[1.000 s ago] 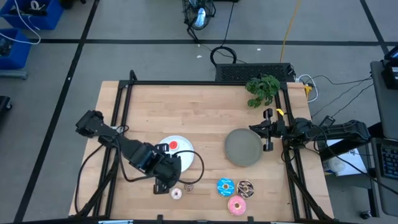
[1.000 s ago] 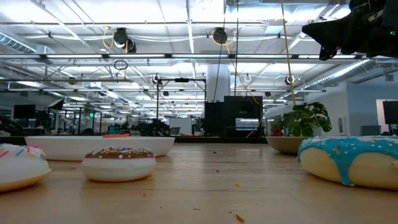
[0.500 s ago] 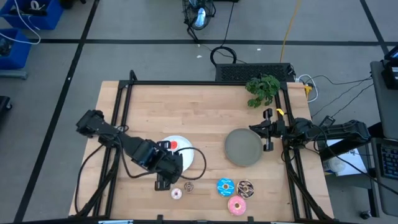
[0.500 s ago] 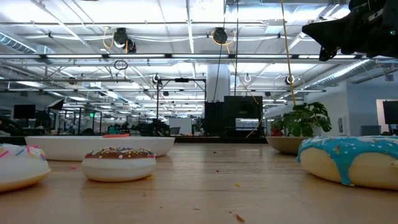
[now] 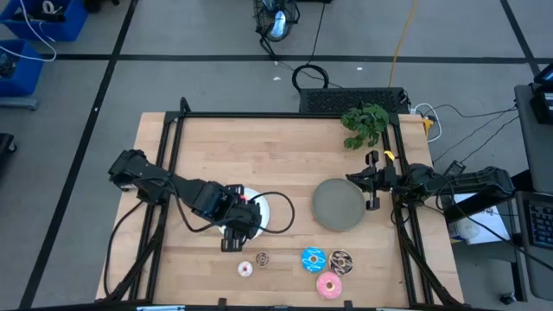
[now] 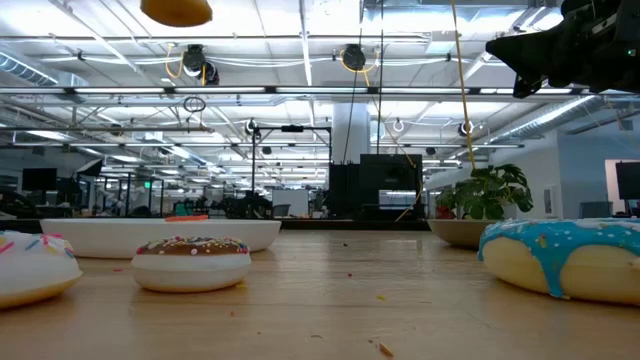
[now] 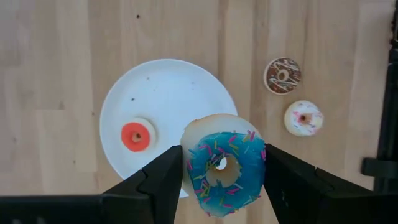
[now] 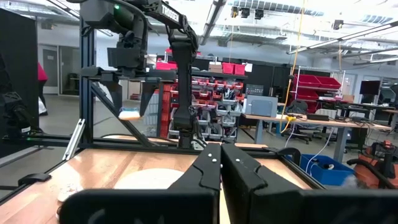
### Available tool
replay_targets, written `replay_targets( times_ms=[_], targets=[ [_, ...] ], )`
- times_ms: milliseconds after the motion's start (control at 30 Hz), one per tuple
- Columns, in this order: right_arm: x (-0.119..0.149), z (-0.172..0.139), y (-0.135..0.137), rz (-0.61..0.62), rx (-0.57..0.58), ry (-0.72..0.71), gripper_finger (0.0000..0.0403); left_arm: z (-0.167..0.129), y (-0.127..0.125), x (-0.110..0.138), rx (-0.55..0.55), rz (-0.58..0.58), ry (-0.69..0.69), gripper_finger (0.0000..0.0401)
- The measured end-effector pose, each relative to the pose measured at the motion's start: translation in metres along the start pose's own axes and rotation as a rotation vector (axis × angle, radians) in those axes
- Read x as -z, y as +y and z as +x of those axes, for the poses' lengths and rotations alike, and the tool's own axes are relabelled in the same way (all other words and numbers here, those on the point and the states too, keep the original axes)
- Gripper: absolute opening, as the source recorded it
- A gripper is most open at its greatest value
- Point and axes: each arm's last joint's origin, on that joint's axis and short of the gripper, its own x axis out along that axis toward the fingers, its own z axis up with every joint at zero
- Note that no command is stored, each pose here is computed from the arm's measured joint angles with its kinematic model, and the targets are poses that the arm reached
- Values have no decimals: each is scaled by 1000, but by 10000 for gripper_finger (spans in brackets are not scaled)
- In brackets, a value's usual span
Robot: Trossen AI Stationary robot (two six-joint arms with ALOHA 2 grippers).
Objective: Pick & Place donuts
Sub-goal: Put the small blue donut on the white plate
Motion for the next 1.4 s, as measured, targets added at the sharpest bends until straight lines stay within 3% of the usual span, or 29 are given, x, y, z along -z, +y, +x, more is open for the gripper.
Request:
replay_targets(
  times_ms=[533,767,1100,1233,1400],
  targets=[
    [1,0,0,-1,-1,9,0,4,17,-3,-23,34,34,209],
    [1,0,0,-1,-1,9,0,33,24,5,-49,24,106,209],
    [1,0,0,-1,-1,8,0,90,28,19,24,40,133,209],
    [1,0,0,-1,-1,8,0,99,32,35,24,10,151,209],
    [2,0,0,-2,-2,16,0,99,39,55,51,-77,53,209]
  ],
)
